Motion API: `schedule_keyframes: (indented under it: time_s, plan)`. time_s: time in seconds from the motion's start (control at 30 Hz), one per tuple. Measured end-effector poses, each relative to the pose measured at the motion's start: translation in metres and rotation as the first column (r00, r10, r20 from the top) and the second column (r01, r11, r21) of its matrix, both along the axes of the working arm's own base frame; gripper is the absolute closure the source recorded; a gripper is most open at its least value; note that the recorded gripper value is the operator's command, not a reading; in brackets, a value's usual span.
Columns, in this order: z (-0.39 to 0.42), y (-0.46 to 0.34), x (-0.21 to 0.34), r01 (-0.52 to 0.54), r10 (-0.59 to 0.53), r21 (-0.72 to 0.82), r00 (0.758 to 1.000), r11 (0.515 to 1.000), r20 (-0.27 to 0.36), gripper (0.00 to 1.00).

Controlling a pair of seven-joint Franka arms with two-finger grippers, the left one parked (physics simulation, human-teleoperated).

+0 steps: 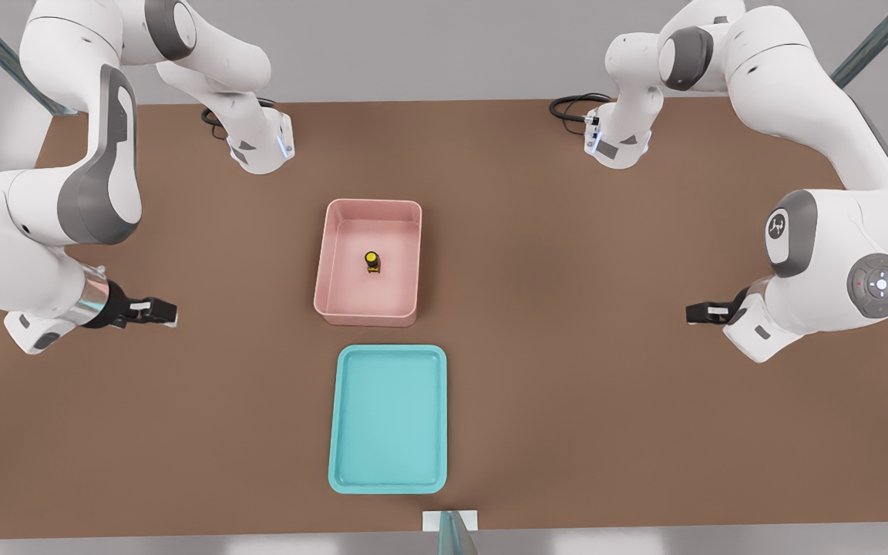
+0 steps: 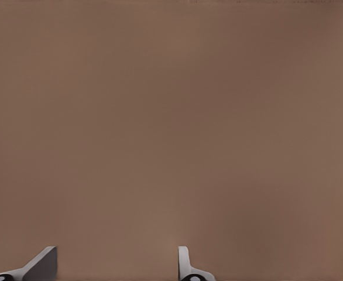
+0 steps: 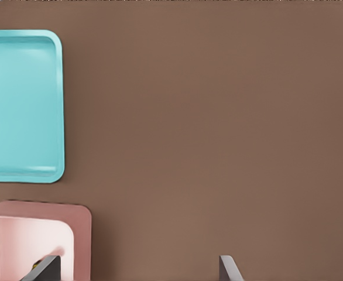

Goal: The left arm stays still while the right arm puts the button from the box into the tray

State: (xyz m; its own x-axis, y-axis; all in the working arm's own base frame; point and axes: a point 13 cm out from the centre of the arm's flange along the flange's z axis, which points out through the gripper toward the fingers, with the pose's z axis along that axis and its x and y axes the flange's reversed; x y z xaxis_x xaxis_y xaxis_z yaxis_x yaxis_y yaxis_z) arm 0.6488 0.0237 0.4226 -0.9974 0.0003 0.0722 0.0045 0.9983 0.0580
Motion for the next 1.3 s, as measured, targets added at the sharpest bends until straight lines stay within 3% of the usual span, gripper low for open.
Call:
schedule_keyframes:
  time_s: [0.1, 0.17, 0.23, 0.3, 0.33, 0.4, 0.5, 0.53, 0.67, 0.73, 0.97, 1.3]
  plan:
    - [0.002, 0.001, 0.001, 0.001, -0.001, 0.0, 1.0, 1.0, 0.008, 0.0]
    - [0.016, 0.08, -0.009, -0.116, 0.115, 0.038, 0.993, 0.993, 0.02, 0.0]
    - [0.031, 0.239, -0.059, -0.343, 0.341, 0.085, 0.939, 0.935, 0.034, 0.0]
    - [0.03, 0.341, -0.116, -0.48, 0.48, 0.086, 0.877, 0.873, 0.028, 0.0]
    - [0.024, 0.373, -0.14, -0.515, 0.516, 0.084, 0.857, 0.853, 0.017, 0.0]
    - [-0.027, 0.405, -0.212, -0.555, 0.556, 0.032, 0.828, 0.831, -0.068, 0.0]
    - [-0.107, 0.442, -0.301, -0.571, 0.564, -0.016, 0.814, 0.821, -0.138, 0.0]
    - [-0.132, 0.444, -0.318, -0.556, 0.545, -0.039, 0.825, 0.83, -0.15, 0.0]
    - [-0.204, 0.387, -0.273, -0.283, 0.268, -0.106, 0.953, 0.953, -0.138, 0.0]
    - [-0.225, 0.377, -0.254, -0.171, 0.158, -0.095, 0.979, 0.981, -0.129, 0.0]
    - [-0.271, 0.351, -0.255, -0.02, 0.014, -0.081, 0.997, 0.996, -0.081, 0.0]
    - [-0.31, 0.316, -0.239, 0.056, -0.056, -0.038, 0.998, 0.998, 0.0, 0.0]
